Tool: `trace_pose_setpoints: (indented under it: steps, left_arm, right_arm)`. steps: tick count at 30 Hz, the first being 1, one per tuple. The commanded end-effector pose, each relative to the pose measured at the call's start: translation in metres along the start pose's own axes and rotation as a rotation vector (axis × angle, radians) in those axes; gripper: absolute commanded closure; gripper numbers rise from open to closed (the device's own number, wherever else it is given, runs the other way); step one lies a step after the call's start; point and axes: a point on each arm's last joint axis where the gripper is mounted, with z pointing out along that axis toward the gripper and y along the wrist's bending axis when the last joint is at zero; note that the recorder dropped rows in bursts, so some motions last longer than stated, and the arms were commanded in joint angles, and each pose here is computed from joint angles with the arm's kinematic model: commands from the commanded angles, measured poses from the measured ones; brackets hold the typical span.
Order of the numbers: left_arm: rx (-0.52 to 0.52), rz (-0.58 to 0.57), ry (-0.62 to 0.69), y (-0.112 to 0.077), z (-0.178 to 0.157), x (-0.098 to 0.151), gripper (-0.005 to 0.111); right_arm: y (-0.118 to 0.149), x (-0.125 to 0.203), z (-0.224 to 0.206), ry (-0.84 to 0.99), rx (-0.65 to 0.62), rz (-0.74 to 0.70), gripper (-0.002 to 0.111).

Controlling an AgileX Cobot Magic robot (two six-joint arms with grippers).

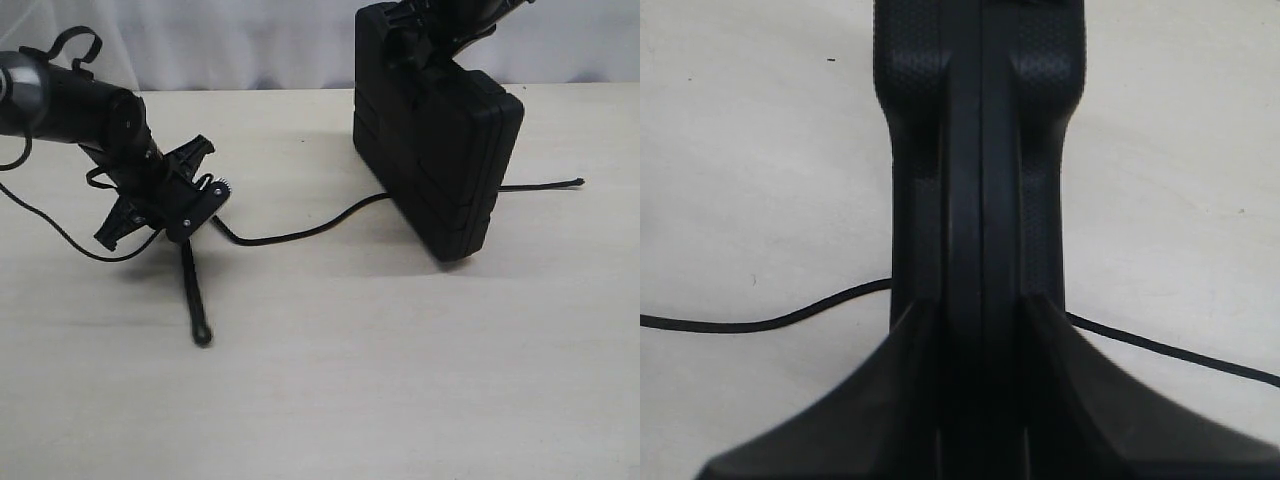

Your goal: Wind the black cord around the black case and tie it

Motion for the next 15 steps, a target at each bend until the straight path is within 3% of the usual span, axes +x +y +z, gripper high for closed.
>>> trace_pose_setpoints:
  steps: [1,6,11,15]
  left_arm:
    - [0.088,-0.133,-0.03,-0.009,0.007,-0.005,0.103]
    - [0.133,-0.432,-0.022,-0.013,0.007,-0.006,0.107]
    - [0.189,-0.584,-0.104,-0.013,-0.007,-0.014,0.107]
    - [0.124,-0.792,-0.234,0.001,-0.028,-0.022,0.107]
  right_arm:
    - [0.001,0.006,0.012,0.068,-0.009,-0.01,0.104]
    - [0.001,0.006,0.012,0.068,-0.009,-0.01,0.104]
    - [0.001,0.006,0.012,0.068,-0.009,-0.015,0.104]
    - [0.001,0.006,0.012,0.068,-0.009,-0.015,0.104]
